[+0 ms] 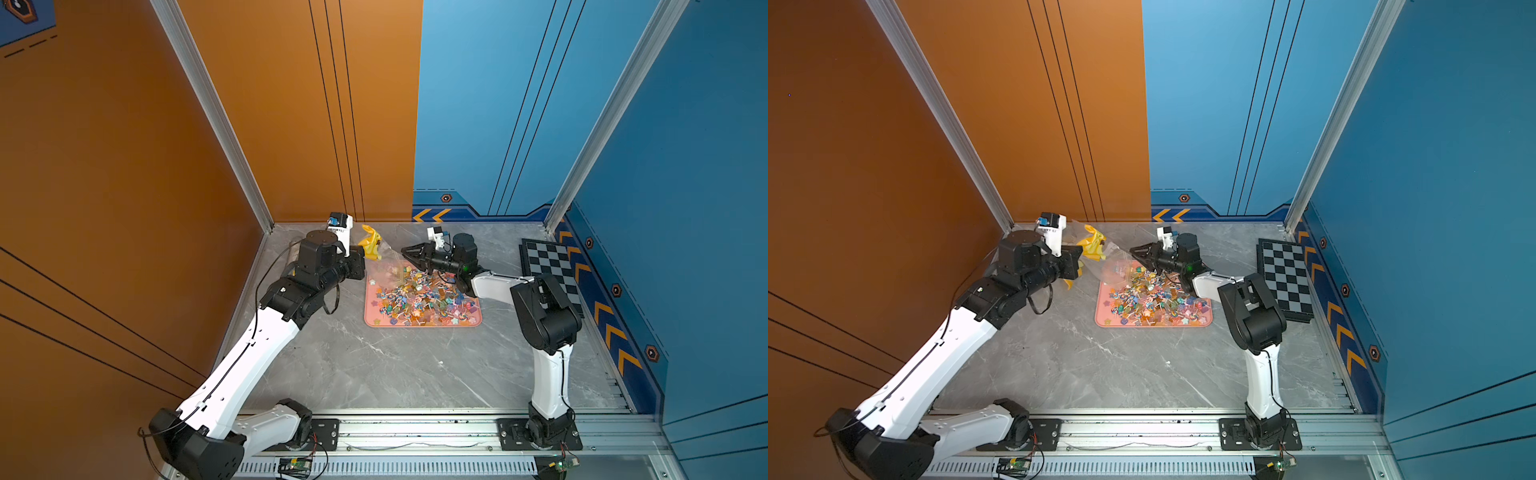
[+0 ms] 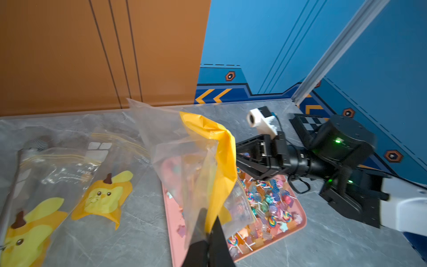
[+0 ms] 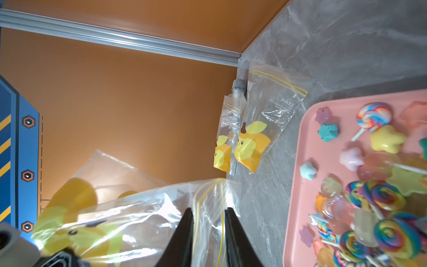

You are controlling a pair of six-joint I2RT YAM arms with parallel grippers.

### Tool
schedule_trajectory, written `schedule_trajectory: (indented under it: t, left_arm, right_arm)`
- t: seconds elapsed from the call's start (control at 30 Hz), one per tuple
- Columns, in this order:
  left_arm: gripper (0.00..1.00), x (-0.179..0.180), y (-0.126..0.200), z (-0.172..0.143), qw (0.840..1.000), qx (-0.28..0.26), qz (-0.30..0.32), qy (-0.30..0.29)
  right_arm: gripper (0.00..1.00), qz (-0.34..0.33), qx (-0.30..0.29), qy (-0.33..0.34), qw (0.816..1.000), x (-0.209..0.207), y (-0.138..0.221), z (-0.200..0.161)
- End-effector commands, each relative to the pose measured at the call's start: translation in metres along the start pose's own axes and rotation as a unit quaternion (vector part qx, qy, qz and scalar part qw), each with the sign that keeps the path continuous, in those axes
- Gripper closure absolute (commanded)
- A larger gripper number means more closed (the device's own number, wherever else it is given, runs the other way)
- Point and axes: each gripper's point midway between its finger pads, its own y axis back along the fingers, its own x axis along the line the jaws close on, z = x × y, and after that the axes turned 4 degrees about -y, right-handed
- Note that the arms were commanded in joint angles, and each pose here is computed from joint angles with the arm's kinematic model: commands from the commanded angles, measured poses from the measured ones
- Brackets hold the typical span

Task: Pour candies out of the ziploc bag
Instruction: 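Pour the candies out of the ziploc bag onto the tray, then place the ziploc bag in the ziploc bag.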

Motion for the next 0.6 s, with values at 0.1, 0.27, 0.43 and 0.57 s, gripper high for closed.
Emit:
schedule_trajectory:
  t: [0.1, 0.27, 0.43, 0.57]
  left_arm:
    - [1.0, -0.002, -0.01, -0.019, 1.0, 0.009, 0.007, 0.005]
    - [1.0, -0.01, -0.007, -0.014, 1.0, 0.0, 0.002, -0.001]
    - [1.0, -0.013, -0.005, -0.015, 0.999, -0.01, 0.026, -0.024]
    - [1.0, -0.026, -0.034, -0.063, 0.994, 0.067, 0.038, -0.071]
  right_arm:
    - [0.55, -0.013, -0.062, 0.022, 0.998, 0.016, 0.034, 0.014]
    - [0.52, -0.066, -0.075, 0.068, 0.993, 0.032, 0.057, 0.007]
    - [0.51, -0.126, -0.089, 0.128, 0.98, 0.047, 0.084, -0.003]
    - [0.51, -0.137, -0.089, 0.141, 0.976, 0.051, 0.095, -0.011]
